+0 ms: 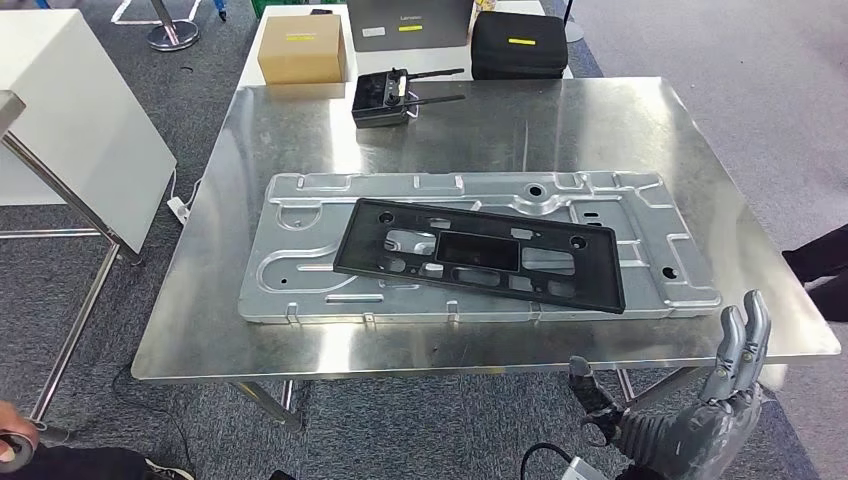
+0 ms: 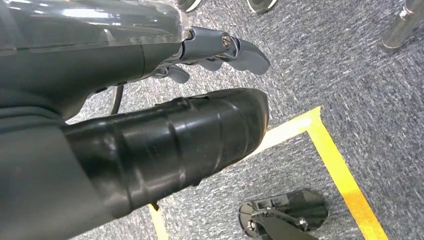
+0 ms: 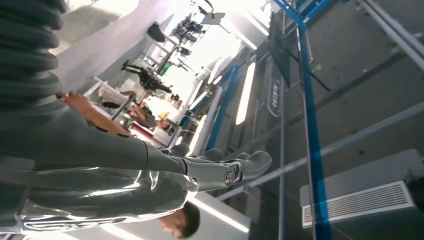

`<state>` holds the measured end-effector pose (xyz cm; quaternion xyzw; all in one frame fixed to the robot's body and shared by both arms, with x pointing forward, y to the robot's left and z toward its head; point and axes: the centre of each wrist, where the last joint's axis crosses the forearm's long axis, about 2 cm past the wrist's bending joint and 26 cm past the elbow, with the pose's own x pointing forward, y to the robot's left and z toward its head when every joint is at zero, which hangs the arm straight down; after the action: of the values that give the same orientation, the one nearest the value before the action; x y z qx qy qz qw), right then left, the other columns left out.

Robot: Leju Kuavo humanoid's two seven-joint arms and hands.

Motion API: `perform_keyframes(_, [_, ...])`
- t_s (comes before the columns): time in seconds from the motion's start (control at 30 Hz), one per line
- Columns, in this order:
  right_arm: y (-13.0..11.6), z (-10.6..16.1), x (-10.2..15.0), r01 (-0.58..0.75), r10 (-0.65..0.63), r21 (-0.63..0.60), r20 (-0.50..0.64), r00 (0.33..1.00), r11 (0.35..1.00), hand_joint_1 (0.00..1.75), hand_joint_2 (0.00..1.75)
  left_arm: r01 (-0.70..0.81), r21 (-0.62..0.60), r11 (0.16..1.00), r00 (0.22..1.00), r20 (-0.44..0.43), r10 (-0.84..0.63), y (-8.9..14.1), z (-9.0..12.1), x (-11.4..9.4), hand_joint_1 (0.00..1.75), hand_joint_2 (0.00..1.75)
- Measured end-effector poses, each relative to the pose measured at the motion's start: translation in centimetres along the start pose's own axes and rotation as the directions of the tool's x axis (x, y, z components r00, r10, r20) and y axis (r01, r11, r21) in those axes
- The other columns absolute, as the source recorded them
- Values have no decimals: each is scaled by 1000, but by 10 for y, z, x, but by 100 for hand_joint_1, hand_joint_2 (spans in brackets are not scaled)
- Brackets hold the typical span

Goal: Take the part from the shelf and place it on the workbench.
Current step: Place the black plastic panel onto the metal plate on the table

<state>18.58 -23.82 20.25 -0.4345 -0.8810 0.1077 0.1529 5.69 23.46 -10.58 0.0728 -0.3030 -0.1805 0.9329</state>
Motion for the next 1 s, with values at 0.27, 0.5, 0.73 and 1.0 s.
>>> perform_keyframes(0.27, [0,3,7,-7,6,-20,-61,998,1000,0,175,2,10,1000,1000,-1,-2,0,0,0,0,0])
perform_keyframes(0.5, [-1,9,10,13,-16,-32,-114,993,999,0,175,12,38,999,1000,-19,-11,1,0,0,0,0])
perform_keyframes(0.73, [-2,13,13,24,-29,-34,-149,988,999,0,175,7,42,999,1000,-31,-6,1,1,-1,0,0])
perform_keyframes(1.0, [-4,19,17,38,-44,-36,-181,982,999,0,175,4,39,999,999,-37,-2,-1,1,-1,0,0])
